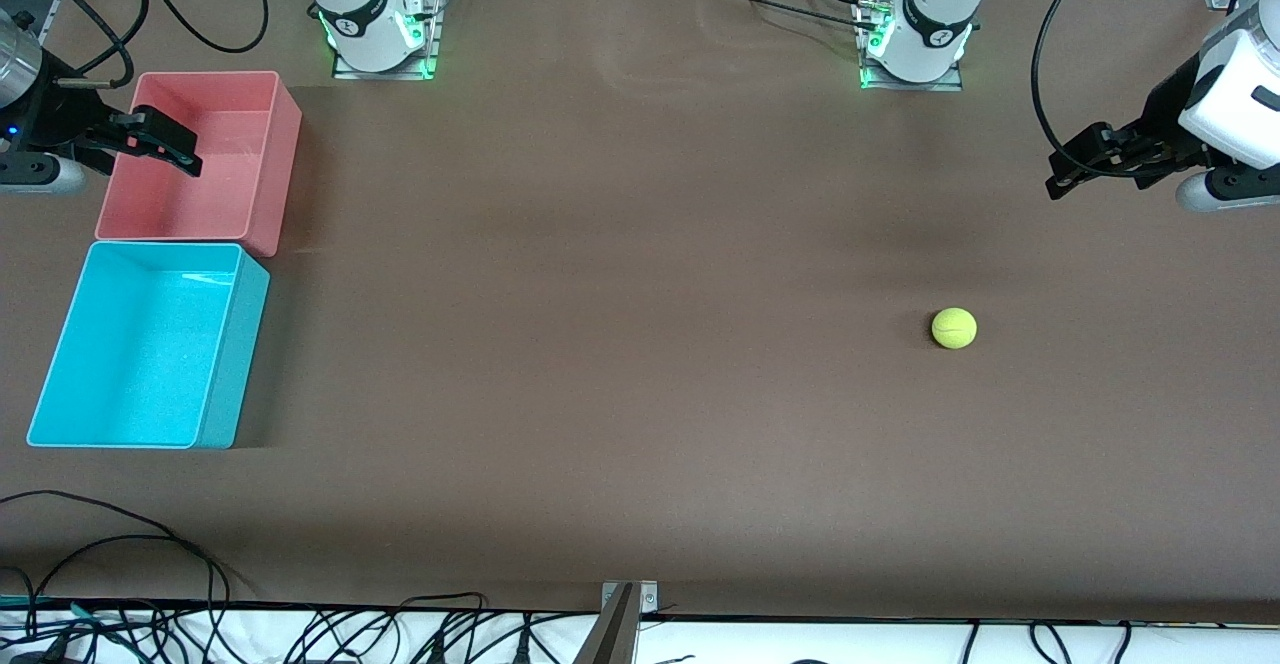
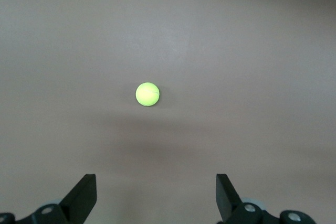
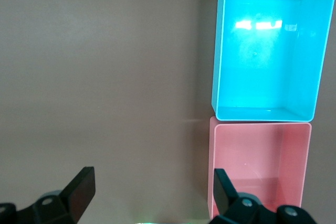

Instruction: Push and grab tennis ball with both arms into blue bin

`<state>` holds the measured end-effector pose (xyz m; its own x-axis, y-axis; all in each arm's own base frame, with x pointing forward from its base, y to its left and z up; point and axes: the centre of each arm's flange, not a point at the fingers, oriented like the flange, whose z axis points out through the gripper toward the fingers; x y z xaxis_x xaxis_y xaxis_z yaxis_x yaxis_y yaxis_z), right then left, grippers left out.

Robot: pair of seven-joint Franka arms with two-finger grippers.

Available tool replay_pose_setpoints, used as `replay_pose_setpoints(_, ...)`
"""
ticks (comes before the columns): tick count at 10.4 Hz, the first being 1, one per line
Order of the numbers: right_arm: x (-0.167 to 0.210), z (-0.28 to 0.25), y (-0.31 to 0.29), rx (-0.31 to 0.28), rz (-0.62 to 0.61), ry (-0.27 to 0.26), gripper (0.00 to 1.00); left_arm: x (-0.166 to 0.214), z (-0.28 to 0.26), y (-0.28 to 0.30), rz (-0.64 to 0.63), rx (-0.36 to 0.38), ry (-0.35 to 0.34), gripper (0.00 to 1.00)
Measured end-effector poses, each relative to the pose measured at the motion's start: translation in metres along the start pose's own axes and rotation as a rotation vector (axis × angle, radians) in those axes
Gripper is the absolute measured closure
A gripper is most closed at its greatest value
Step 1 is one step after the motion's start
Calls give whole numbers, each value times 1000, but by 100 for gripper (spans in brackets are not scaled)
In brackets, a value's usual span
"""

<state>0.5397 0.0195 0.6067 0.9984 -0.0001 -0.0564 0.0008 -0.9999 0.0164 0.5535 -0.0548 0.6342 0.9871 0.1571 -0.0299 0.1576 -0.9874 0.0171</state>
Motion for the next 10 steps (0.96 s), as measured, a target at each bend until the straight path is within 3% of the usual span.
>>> replay_pose_setpoints(10,0,0,0,0,-1,0,0,0,3,-9,-12,25,-20,0)
